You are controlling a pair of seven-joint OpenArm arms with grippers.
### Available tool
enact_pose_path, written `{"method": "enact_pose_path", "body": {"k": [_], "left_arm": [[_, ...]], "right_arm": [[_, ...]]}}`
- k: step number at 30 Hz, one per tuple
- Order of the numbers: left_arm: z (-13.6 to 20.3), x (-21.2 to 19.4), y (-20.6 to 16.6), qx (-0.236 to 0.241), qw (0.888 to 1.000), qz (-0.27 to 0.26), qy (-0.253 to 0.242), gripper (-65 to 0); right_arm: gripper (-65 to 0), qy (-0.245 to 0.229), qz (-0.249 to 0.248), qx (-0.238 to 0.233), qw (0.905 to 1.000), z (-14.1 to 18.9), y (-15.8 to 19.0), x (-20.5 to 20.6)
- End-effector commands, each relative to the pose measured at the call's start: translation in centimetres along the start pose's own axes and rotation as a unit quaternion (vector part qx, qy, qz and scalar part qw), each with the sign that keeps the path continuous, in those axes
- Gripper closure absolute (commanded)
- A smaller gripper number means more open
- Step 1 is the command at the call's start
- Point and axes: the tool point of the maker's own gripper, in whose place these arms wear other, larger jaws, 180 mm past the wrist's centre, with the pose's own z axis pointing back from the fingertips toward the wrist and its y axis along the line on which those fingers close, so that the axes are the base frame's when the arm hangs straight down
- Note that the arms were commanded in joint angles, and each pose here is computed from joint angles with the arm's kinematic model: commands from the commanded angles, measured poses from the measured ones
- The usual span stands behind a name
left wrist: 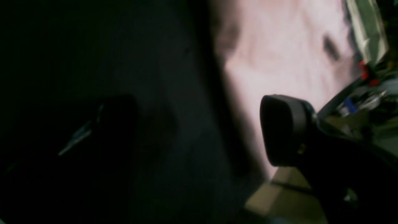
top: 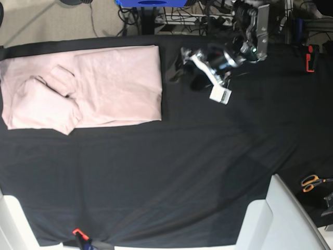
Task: Fold the T-shirt properly
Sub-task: 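Move the left gripper to the shirt's folded edge and grasp it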
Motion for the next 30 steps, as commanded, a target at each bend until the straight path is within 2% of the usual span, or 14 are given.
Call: {"method": "enact_pose_path", "body": {"k": [1, 5, 8, 14, 21, 27, 28, 30], "left_arm": [[-0.2, -0.3, -0.1, -0.007, 1.0, 0.011, 0.001, -59.9], [-1.3, 0.2, 0.3, -0.021, 0.998, 0.059, -0.013, -59.9], [-2.9, -0.6, -1.2, -0.046, 0.998, 0.046, 0.016, -58.6], [-4.7, -0.8, -4.2, -0.087, 0.995, 0.015, 0.041, -49.9], [-5.7, 0.1, -5.6, -0.107, 0.993, -0.008, 0.046, -46.6], [-6.7, -0.1, -5.4, -0.107, 0.993, 0.004, 0.055, -26.7], [-6.7, -0.5, -5.2, -0.105, 0.993, 0.01, 0.06, -21.4], [-6.7, -0.7, -5.1, -0.104, 0.993, 0.012, 0.062, -5.8]], "right_arm": [[-45.5, -0.024, 0.012, -0.002, 0.9996, 0.4, -0.4, 2.0], [-45.5, -0.015, 0.015, -0.005, 0.9998, 0.6, -0.7, 1.3], [-45.5, -0.013, 0.016, -0.006, 0.9998, 0.7, -0.8, 1.1], [-45.5, -0.012, 0.017, -0.006, 0.9998, 0.8, -0.8, 1.1], [-45.5, -0.011, 0.016, -0.006, 0.9998, 0.7, -0.8, 1.0], [-45.5, -0.01, 0.015, -0.006, 0.9998, 0.7, -0.9, 0.9], [-45.5, -0.01, 0.015, -0.006, 0.9998, 0.7, -0.9, 0.9], [-45.5, -0.01, 0.015, -0.006, 0.9998, 0.7, -0.9, 0.9]]}}
